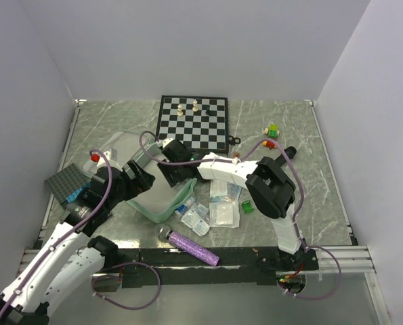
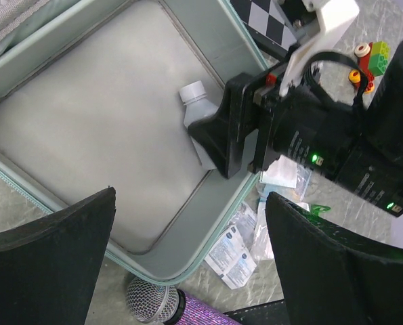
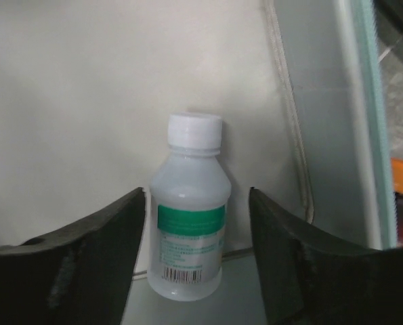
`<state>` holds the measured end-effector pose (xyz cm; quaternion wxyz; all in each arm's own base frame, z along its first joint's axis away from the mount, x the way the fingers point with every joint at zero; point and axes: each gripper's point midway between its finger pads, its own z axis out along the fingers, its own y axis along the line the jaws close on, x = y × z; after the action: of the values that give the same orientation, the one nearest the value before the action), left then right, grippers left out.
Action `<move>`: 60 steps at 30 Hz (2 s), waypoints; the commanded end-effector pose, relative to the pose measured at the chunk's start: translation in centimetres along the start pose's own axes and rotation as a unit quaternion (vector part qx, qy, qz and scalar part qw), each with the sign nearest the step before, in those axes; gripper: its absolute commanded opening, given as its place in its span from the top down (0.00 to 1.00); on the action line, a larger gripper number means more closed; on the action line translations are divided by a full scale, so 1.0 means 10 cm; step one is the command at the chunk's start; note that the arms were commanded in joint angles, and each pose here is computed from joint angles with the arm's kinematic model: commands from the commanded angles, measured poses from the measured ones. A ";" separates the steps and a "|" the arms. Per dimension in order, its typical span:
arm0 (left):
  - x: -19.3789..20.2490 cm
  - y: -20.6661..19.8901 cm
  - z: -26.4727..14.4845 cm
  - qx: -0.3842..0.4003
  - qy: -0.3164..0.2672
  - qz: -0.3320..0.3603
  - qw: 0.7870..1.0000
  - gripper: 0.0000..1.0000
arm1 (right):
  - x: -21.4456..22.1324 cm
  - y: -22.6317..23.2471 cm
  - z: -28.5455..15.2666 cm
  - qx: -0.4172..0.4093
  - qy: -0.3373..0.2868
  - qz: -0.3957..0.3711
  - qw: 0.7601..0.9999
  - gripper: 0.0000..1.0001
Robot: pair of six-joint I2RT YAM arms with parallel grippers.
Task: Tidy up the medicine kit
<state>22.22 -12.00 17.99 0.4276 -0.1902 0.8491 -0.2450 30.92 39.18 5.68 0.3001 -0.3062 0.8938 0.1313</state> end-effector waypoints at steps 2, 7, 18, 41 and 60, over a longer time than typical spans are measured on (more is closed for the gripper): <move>-0.09 -0.11 -0.02 0.016 -0.012 -0.007 1.000 0.04 | -0.08 -0.12 0.01 0.037 0.019 -0.022 0.999 0.40; -0.08 -0.11 -0.02 0.017 -0.010 -0.004 1.000 0.04 | -0.13 -0.12 0.06 0.040 0.023 -0.036 0.998 0.51; -0.11 -0.11 -0.04 0.015 -0.014 -0.004 1.000 0.04 | -0.72 0.02 0.19 0.010 -0.038 -0.070 0.997 0.55; -0.10 0.02 0.02 -0.024 -0.016 -0.017 0.999 0.04 | -1.04 -0.08 -0.27 0.007 -0.102 -0.041 0.994 0.20; -0.07 0.00 0.03 -0.015 -0.012 -0.013 1.000 0.04 | -0.43 -0.12 0.27 0.013 -0.032 -0.027 0.999 0.48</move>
<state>22.51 -11.36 16.92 0.4185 -0.2101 0.8558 -0.2198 33.64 40.27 5.26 0.3098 -0.3316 0.8824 0.1246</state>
